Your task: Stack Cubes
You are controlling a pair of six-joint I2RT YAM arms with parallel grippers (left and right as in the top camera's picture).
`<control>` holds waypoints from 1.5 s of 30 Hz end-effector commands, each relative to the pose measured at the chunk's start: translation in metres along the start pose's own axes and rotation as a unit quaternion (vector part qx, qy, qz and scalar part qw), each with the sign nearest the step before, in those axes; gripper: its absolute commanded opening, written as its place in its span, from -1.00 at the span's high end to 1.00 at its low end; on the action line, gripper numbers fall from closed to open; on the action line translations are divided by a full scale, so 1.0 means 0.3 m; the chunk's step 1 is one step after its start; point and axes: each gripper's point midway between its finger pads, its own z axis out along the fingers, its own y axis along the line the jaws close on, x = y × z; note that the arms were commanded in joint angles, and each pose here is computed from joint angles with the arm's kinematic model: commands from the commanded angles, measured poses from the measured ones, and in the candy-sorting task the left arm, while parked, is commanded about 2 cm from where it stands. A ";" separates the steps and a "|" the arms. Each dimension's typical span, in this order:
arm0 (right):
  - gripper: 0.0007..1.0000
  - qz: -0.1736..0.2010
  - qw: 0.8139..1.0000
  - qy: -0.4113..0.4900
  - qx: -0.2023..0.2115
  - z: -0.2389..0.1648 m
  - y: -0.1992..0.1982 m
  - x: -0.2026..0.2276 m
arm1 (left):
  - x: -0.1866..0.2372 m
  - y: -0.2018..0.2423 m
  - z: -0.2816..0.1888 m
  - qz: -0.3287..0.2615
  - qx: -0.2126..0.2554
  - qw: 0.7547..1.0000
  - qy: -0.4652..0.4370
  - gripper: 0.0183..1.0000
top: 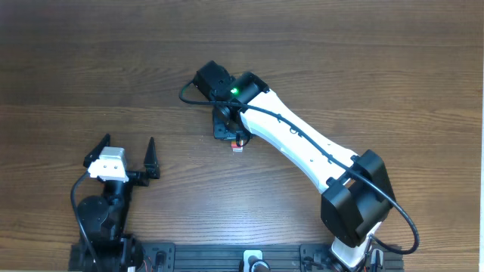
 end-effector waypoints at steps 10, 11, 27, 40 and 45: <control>0.73 0.009 1.000 -0.007 0.002 -0.002 -0.002 -0.029 | 0.009 -0.011 0.001 -0.005 0.009 1.000 0.002 -1.00; 0.73 0.010 1.000 -0.006 0.003 0.001 -0.003 -0.029 | 0.009 -0.011 0.001 -0.005 0.009 1.000 0.002 -1.00; 0.70 0.012 1.000 -0.005 0.009 0.018 -0.011 -0.035 | 0.009 -0.011 0.001 -0.005 0.009 1.000 0.002 -1.00; 0.11 0.012 1.000 -0.004 0.009 0.021 -0.010 -0.035 | 0.009 -0.011 0.001 -0.005 0.009 1.000 0.002 -1.00; 0.00 0.012 1.000 -0.004 0.009 0.022 -0.010 -0.035 | 0.009 -0.011 0.001 -0.005 0.009 1.000 0.002 -1.00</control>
